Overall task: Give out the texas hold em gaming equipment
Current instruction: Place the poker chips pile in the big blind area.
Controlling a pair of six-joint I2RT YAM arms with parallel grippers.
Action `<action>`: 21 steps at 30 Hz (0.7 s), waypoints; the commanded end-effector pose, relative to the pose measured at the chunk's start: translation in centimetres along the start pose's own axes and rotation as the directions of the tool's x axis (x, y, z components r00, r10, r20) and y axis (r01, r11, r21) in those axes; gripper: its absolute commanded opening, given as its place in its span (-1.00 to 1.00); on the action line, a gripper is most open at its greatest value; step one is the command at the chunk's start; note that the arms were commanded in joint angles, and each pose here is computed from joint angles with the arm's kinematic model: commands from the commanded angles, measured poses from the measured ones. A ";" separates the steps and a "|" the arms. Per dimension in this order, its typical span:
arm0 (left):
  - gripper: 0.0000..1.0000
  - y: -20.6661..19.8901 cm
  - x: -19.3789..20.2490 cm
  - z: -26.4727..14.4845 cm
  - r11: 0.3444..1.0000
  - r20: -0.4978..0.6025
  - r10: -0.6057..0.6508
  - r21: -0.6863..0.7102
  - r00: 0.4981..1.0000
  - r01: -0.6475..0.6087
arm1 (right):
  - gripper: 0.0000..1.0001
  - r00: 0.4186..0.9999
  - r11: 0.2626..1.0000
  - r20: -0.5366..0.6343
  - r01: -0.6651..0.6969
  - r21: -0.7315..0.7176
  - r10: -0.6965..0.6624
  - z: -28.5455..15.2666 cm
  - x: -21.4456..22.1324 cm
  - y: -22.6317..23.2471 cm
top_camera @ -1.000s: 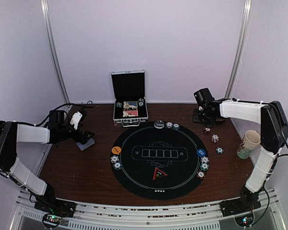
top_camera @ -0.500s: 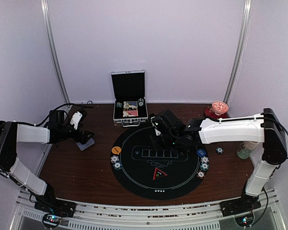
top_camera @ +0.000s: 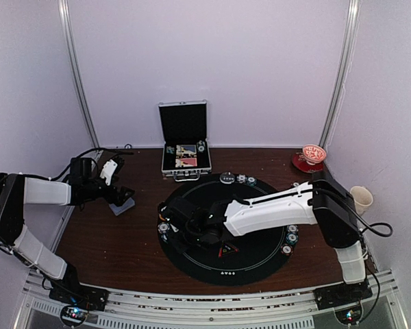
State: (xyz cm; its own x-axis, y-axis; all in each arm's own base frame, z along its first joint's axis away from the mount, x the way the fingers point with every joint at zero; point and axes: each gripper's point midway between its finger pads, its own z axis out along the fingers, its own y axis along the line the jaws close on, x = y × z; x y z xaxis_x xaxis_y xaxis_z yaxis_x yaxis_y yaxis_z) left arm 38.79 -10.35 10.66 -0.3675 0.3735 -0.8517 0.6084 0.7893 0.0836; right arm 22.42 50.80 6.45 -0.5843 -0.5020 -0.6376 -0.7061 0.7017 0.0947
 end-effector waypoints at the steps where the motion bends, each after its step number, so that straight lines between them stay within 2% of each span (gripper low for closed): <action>1: 0.96 0.6 -1.5 -0.1 1.000 0.046 0.017 -0.013 0.999 -0.017 | -0.30 1.000 1.000 0.003 0.014 -0.009 -0.014 0.2 -0.4 1.5; 21: 0.96 0.7 -1.5 -0.1 1.000 0.044 0.015 -0.015 0.999 -0.014 | -0.27 0.998 0.999 -0.046 0.044 -0.003 -0.044 2.2 1.6 3.1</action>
State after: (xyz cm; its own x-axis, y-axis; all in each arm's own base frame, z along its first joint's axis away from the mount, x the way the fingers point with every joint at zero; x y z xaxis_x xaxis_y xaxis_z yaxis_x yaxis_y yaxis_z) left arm 38.79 -10.35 10.66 -0.3675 0.3735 -0.8517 0.6084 0.7893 0.0836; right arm 20.32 52.63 3.62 -0.5754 -0.5603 -0.5958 -0.7334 0.6759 0.0727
